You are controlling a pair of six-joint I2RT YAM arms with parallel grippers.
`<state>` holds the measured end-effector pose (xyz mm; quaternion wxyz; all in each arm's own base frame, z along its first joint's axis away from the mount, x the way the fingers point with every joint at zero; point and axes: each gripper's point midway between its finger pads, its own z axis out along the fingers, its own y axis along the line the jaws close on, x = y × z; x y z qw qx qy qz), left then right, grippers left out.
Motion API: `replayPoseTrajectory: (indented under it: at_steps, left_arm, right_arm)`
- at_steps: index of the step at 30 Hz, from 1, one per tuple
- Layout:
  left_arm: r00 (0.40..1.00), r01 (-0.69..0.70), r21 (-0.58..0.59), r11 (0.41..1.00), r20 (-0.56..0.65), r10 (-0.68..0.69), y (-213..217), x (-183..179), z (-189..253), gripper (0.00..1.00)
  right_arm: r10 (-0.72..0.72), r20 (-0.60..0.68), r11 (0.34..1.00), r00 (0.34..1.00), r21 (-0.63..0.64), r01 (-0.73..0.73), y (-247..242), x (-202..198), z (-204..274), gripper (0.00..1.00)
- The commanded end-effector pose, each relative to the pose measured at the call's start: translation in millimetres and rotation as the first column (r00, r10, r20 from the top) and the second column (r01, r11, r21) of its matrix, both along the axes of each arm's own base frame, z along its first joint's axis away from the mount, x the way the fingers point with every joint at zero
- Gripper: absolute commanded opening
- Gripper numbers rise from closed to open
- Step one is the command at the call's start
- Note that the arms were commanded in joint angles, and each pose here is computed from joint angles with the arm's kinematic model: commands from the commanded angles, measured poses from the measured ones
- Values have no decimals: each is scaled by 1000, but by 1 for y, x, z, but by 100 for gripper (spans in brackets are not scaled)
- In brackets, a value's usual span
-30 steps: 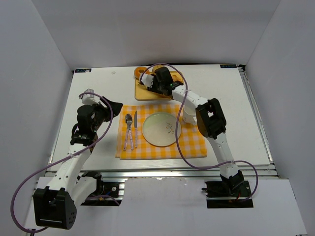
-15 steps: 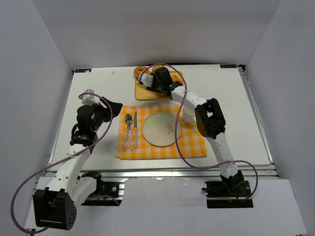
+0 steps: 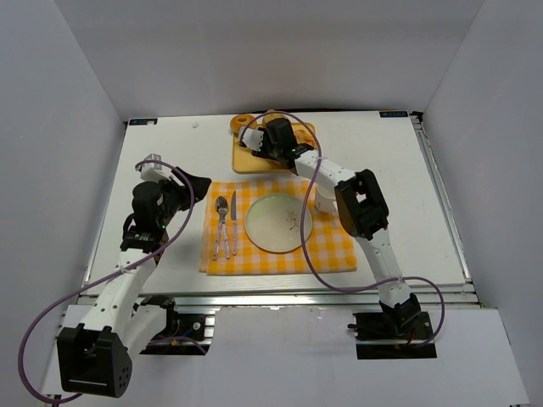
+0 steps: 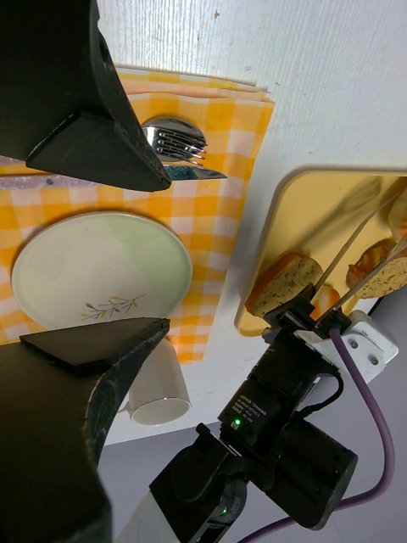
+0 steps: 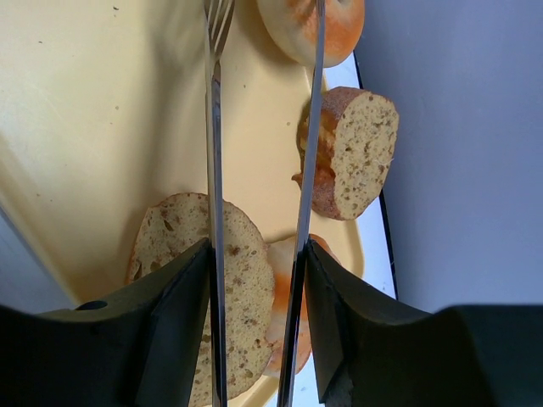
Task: Place the bread
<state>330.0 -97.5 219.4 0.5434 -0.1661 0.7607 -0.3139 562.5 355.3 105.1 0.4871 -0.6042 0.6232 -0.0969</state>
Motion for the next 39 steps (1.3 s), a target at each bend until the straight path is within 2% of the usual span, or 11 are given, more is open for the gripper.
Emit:
replayPoseTrajectory:
  at_steps: [1, 6, 15, 17, 21, 22, 30, 39]
  left_arm:
    - [1000, -5, 9, 1000, 24, 5, 1, -2, 6, 71]
    - [1000, -6, 10, 1000, 24, 6, 2, -2, 7, 71]
    - [1000, -4, 13, 1000, 23, 4, 1, -1, 8, 71]
    - [1000, -4, 12, 1000, 26, 4, 1, 0, 9, 71]
    - [1000, -4, 14, 1000, 27, 3, 1, 0, 10, 71]
    - [1000, -1, 14, 1000, 25, 0, 1, -1, 9, 71]
    - [1000, -3, 11, 1000, 26, 2, 1, -2, 9, 71]
    - [1000, -2, 7, 1000, 31, 2, 1, -3, 10, 71]
  right_arm:
    - [-1, 103, 1000, 995, 21, -2, 7, 7, 25, 51]
    - [-2, 117, 1000, 993, 3, 2, 5, 8, 21, 46]
    - [-3, 135, 1000, 991, 12, 1, 7, 10, 25, 32]
    - [-3, 133, 1000, 991, 11, 2, 6, 10, 25, 24]
    - [0, 124, 1000, 992, 8, -1, 5, 7, 23, 20]
    - [-1, 124, 1000, 992, 12, -1, 5, 6, 25, 15]
    - [2, 100, 1000, 995, 20, -4, -2, -6, 23, 10]
    - [0, 114, 997, 993, 76, -9, -8, -20, 50, 9]
